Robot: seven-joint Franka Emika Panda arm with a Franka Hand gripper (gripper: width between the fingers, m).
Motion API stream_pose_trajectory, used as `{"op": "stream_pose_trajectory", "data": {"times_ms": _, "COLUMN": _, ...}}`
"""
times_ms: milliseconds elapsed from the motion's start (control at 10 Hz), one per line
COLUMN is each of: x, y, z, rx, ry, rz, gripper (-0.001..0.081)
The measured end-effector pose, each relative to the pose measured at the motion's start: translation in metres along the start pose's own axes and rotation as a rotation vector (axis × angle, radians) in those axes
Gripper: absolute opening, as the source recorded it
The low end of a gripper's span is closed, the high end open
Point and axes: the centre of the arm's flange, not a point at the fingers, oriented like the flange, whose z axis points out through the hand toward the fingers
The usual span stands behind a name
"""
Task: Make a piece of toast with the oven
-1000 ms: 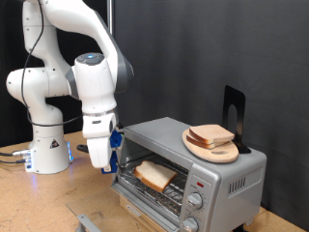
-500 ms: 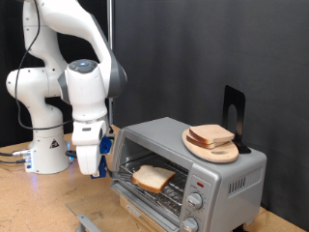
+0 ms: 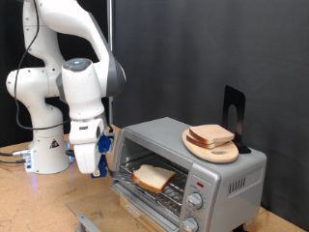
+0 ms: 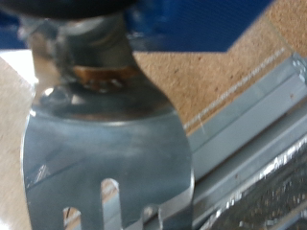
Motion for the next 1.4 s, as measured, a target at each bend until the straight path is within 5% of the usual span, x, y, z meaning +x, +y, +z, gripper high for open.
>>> {"op": "stream_pose_trajectory", "data": {"times_ms": 900, "x": 0.016, "y": -0.052, "z": 0.002, "rx": -0.033, "ry": 0.034, "rz": -0.02, "gripper": 0.0386}}
{"op": "stream_pose_trajectory", "data": {"times_ms": 1400, "x": -0.008, "y": -0.016, "z": 0.004, "rx": -0.008, "ry": -0.027, "rz": -0.006, "gripper": 0.0386}}
